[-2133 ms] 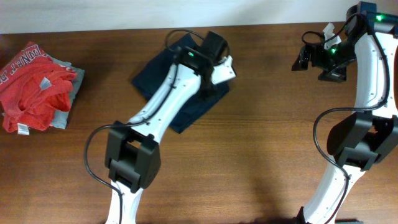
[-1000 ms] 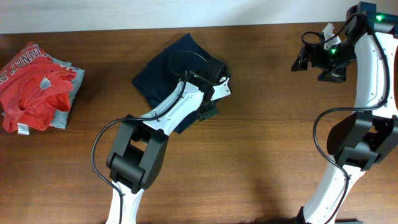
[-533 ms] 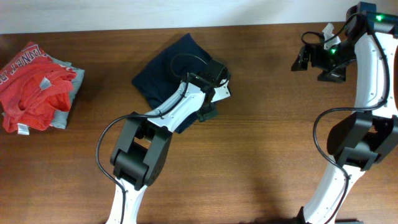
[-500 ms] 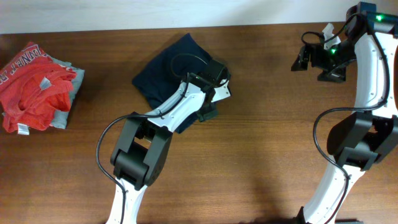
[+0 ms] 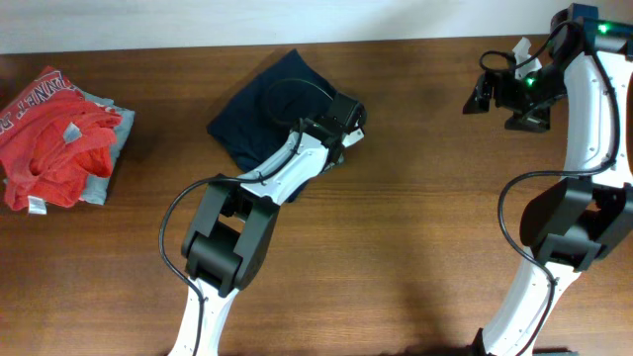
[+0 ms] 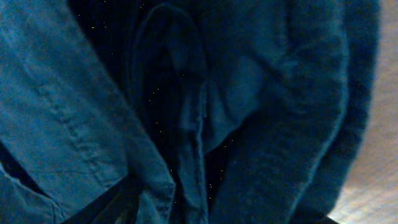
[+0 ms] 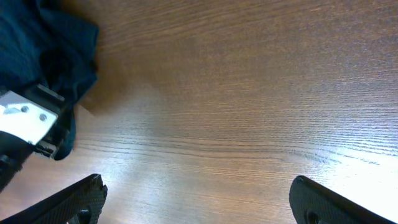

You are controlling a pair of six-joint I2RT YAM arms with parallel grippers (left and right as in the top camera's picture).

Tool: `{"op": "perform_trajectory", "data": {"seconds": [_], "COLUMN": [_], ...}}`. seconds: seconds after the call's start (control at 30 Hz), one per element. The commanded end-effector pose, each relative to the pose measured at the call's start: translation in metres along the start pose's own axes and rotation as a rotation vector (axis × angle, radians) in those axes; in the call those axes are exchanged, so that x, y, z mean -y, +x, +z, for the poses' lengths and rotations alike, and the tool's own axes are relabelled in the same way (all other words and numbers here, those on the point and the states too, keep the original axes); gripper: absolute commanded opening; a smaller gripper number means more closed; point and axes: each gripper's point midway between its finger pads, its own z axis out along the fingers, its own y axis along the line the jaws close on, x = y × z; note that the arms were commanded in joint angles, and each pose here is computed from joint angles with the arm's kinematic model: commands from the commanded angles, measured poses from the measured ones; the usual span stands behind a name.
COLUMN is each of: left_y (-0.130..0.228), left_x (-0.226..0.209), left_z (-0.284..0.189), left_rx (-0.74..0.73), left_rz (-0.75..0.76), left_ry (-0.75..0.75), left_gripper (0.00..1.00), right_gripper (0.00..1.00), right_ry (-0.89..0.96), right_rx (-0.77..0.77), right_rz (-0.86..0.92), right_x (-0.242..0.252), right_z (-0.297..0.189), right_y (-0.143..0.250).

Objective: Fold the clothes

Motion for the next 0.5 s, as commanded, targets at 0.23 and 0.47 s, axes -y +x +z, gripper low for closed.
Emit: {"op": "perform_trajectory", "data": {"seconds": [0.23, 0.47], "left_y": [0.049, 0.061], "left_x": [-0.032, -0.078], "left_z": [0.042, 0.027], "left_rx": [-0.123, -0.203], "left_rz": [-0.173, -0.196], "left_ry": [-0.1, -0.331], "left_gripper": [0.01, 0.0], "right_gripper": [0.99, 0.99], "right_ry": [-0.009, -0.009], "right_rx": [0.014, 0.014], "right_rz": [-0.032, -0.032], "right_x": [-0.007, -0.007], "right_z": [-0.008, -0.008], "right_y": [0.001, 0.001]}}
